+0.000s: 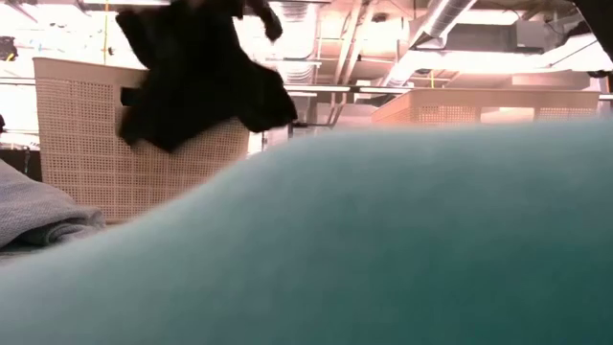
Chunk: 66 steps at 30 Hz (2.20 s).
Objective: Sort clothes
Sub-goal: Put the black shirt into the left white laundry bin
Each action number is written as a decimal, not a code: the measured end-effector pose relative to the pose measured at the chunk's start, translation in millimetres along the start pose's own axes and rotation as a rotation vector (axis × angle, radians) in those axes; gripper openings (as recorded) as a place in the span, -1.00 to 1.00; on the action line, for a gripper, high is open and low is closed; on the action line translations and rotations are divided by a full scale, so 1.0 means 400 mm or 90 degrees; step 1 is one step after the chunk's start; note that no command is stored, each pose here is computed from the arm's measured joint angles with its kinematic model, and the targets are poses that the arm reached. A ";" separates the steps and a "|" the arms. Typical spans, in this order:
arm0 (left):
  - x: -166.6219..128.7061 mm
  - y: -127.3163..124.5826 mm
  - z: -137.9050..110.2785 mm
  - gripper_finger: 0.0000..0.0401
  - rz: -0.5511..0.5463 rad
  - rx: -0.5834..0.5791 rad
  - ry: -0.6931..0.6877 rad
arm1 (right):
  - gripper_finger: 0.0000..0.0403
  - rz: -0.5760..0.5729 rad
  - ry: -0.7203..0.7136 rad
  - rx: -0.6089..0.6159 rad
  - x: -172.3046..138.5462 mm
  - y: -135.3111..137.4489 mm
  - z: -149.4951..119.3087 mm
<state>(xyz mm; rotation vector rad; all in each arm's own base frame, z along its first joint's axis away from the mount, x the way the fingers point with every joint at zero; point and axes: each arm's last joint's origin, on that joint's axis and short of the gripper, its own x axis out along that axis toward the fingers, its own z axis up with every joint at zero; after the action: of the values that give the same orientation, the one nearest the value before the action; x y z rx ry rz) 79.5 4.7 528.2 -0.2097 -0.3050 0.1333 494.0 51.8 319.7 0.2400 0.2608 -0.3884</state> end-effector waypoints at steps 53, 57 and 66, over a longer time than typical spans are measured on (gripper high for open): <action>0.031 -0.002 -0.016 -0.10 0.006 -0.009 0.020 | -0.97 0.215 -0.242 -0.014 0.233 -0.233 0.168; 0.031 -0.001 -0.020 -0.10 0.008 -0.006 0.030 | -0.97 0.199 -0.193 -0.002 0.241 -0.251 0.161; 0.031 0.000 -0.026 -0.10 0.011 -0.004 0.046 | -0.83 0.127 -0.116 -0.043 0.257 -0.268 0.126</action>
<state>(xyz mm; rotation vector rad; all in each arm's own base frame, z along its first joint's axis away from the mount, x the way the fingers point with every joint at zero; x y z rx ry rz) 94.4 4.8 522.1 -0.2224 -0.2321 0.1418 553.0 -93.2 317.5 0.1616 0.0686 -0.2015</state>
